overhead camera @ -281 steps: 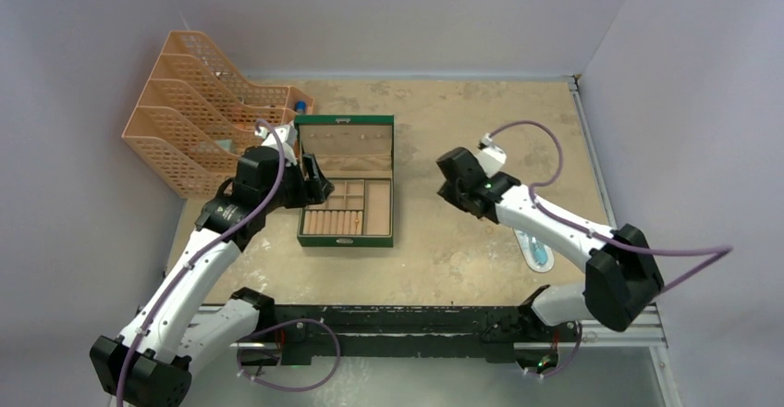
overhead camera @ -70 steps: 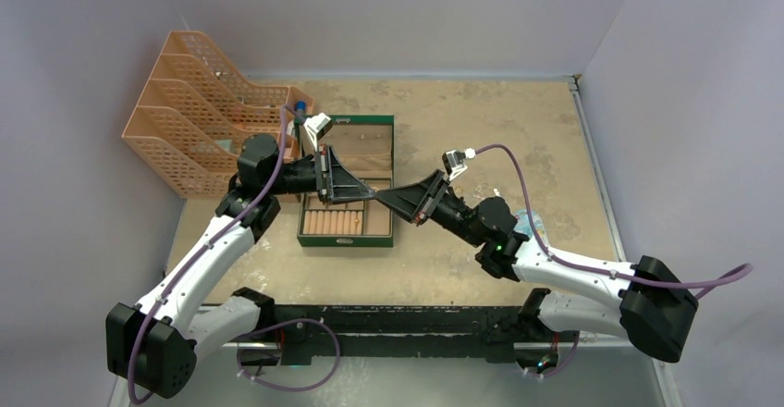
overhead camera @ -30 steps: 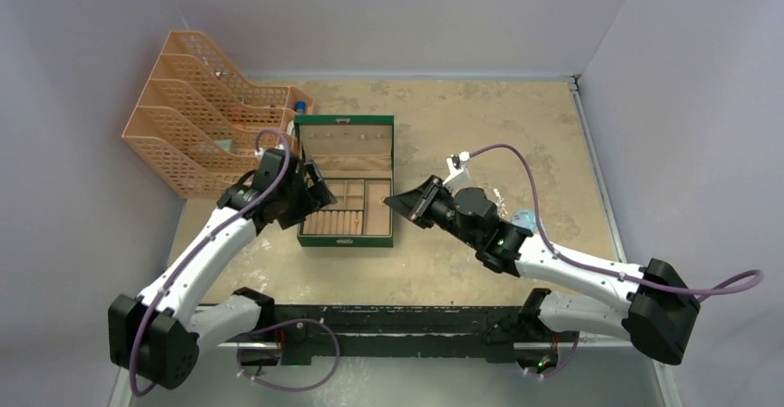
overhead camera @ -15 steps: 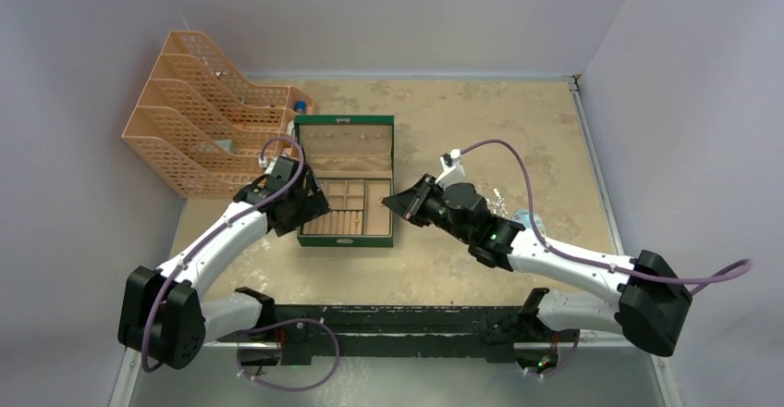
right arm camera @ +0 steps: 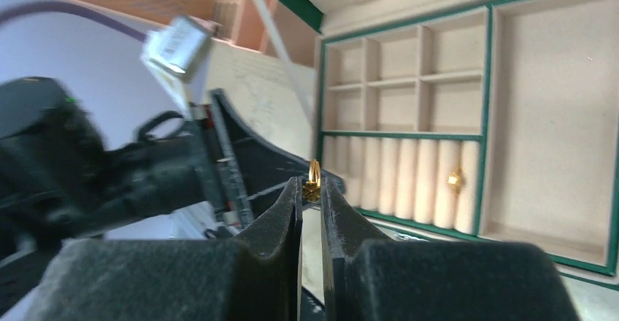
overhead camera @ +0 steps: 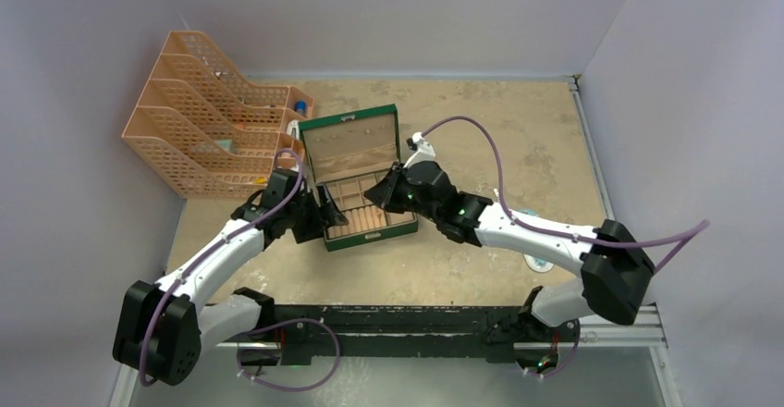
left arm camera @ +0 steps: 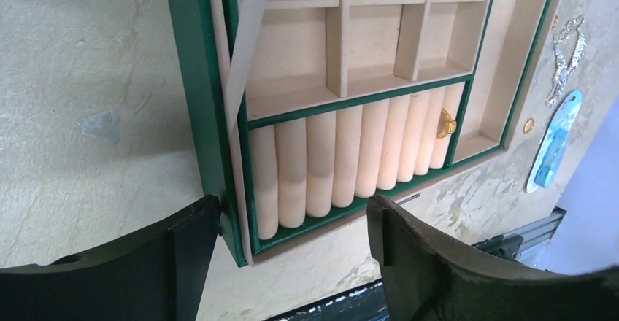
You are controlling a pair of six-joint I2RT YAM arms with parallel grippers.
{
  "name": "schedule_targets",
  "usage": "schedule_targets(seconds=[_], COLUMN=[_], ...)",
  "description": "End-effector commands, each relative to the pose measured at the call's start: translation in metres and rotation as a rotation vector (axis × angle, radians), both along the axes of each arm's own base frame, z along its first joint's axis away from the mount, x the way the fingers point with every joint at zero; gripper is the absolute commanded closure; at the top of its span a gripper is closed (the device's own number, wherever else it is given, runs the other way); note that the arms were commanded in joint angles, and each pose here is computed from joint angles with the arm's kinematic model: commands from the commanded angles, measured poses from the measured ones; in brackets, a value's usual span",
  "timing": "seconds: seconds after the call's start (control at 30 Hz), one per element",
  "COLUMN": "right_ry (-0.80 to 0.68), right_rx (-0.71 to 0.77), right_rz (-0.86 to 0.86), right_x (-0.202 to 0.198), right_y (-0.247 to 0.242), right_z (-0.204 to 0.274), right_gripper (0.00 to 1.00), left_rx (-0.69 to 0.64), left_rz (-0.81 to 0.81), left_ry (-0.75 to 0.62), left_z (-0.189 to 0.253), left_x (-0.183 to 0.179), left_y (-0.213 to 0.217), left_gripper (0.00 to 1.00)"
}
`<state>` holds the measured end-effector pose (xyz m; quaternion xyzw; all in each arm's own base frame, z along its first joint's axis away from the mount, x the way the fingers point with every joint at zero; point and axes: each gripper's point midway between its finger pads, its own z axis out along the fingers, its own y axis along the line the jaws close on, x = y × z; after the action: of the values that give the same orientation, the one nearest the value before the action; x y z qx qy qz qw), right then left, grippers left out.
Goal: Organize the mixed jewelry
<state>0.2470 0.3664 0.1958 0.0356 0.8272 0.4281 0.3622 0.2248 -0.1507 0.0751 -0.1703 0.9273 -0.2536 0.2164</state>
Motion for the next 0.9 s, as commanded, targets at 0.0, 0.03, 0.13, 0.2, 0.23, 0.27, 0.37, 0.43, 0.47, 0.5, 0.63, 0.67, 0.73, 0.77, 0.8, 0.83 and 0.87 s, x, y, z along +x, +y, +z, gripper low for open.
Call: schedule_targets(seconds=[0.0,0.03,0.13,0.2,0.23,0.27,0.37,0.43,0.47,0.5,0.63,0.67,0.73,0.77,0.8,0.83,0.87], right_ry=[0.006,0.008,0.017,0.009,0.007,0.005,-0.011,-0.008,-0.007,-0.008,0.002,0.004,0.011,0.012,0.012,0.011,0.009], right_rx=[-0.194,-0.232,-0.376,-0.44,-0.465,-0.489,-0.543,-0.585,-0.605,-0.629,-0.709,-0.725,-0.747,-0.753,-0.758,-0.761,-0.762], right_rz=[-0.007,-0.013,-0.024,-0.022,-0.024,-0.024,-0.023,-0.031,-0.037,-0.048,-0.079,-0.084,-0.095,-0.1,-0.103,-0.104,-0.106], right_x=[0.002,0.003,0.003,0.003,0.003,0.002,-0.002,-0.003,-0.003,-0.002,-0.003,-0.003,-0.004,-0.004,-0.004,-0.004,-0.004], right_y=[-0.008,-0.01,-0.021,-0.023,-0.024,-0.023,-0.015,-0.012,-0.011,-0.01,-0.008,-0.008,-0.008,-0.008,-0.008,-0.007,-0.006], right_z=[-0.025,-0.03,-0.048,-0.052,-0.054,-0.054,-0.054,-0.06,-0.063,-0.067,-0.077,-0.079,-0.082,-0.082,-0.083,-0.083,-0.082], right_gripper=[0.92,0.92,0.92,0.92,0.92,0.92,0.92,0.92,0.93,0.93,0.94,0.94,0.94,0.94,0.94,0.94,0.94], left_rx=[-0.047,-0.015,0.081,0.113,0.117,0.119,0.169,0.201,0.22,0.244,0.346,0.37,0.403,0.41,0.409,0.408,0.405], left_rz=[0.013,0.041,0.129,0.151,0.145,0.136,0.125,0.107,0.092,0.095,0.144,0.162,0.191,0.199,0.203,0.205,0.207], left_ry=[-0.053,-0.049,-0.048,-0.074,-0.095,-0.113,-0.196,-0.246,-0.27,-0.29,-0.34,-0.343,-0.342,-0.341,-0.342,-0.343,-0.345], left_z=[0.025,0.027,0.037,0.049,0.057,0.065,0.093,0.109,0.116,0.122,0.13,0.13,0.127,0.126,0.125,0.124,0.123], left_x=[0.01,0.011,0.015,0.017,0.018,0.019,0.028,0.033,0.035,0.038,0.045,0.046,0.046,0.045,0.045,0.045,0.044], left_y=[-0.007,-0.001,0.02,0.028,0.029,0.029,0.037,0.041,0.043,0.047,0.068,0.073,0.081,0.083,0.083,0.084,0.084], left_gripper=[0.27,0.27,0.25,0.24,0.24,0.24,0.23,0.23,0.23,0.23,0.22,0.22,0.22,0.22,0.22,0.21,0.21])
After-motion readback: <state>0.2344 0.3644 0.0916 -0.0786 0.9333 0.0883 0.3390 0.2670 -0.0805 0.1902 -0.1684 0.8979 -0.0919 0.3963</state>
